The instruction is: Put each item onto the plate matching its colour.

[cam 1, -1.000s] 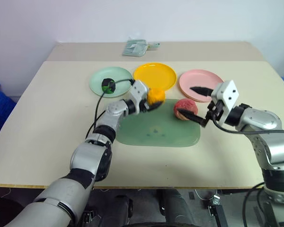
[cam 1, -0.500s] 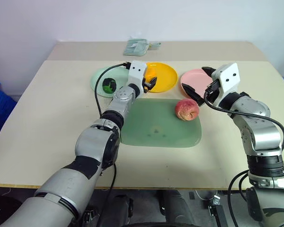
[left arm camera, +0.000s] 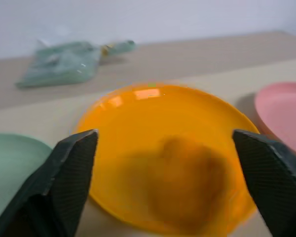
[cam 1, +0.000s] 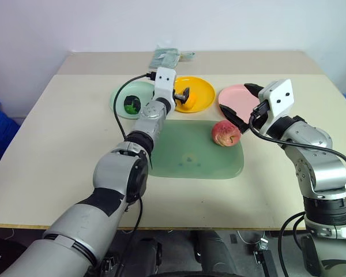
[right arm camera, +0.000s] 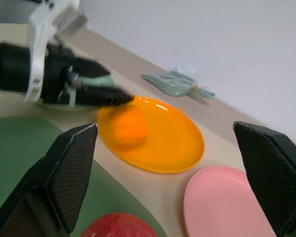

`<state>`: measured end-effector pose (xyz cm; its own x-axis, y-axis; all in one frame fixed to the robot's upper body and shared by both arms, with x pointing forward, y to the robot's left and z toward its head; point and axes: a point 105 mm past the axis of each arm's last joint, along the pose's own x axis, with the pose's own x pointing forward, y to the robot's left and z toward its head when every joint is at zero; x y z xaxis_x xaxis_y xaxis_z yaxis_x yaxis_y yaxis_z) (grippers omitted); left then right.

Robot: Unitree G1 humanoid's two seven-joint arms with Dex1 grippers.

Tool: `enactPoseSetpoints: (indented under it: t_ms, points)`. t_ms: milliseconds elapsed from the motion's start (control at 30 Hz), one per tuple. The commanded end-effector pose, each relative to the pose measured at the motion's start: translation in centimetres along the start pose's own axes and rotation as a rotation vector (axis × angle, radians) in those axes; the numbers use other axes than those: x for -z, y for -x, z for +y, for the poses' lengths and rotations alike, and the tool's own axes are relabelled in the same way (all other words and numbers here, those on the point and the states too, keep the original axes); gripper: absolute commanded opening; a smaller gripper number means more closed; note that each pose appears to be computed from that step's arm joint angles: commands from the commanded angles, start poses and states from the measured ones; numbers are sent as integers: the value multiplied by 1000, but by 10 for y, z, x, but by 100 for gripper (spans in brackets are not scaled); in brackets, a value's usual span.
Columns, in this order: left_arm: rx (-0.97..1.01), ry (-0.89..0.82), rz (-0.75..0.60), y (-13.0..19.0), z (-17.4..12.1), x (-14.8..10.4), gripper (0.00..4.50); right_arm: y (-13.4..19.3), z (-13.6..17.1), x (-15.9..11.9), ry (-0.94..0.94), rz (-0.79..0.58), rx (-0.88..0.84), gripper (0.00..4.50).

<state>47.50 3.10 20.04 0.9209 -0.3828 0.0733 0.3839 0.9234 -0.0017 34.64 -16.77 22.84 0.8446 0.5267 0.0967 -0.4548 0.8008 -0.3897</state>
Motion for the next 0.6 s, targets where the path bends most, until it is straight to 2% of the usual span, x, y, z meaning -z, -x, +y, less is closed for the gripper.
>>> enactPoseSetpoints:
  t_ms: [33, 100, 233, 333, 500, 600]
  points:
    - [21, 14, -88, -2, 3, -27, 448, 3, -2, -17, 22, -64, 4, 450]
    - [41, 13, -115, 0, 7, -32, 448, 2, -2, -18, 19, -68, 4, 450]
    - [306, 79, -205, 11, -3, -45, 448, 0, -3, -13, 14, -57, -6, 450]
    - [577, 19, -206, 33, -8, -37, 448, -1, 1, -5, -12, -27, -46, 450]
    - [815, -41, -168, 73, 14, -23, 448, -2, 19, 6, -149, 32, -201, 450]
    - [924, -89, -132, 103, 25, -15, 448, -3, 25, 19, -172, 104, -230, 450]
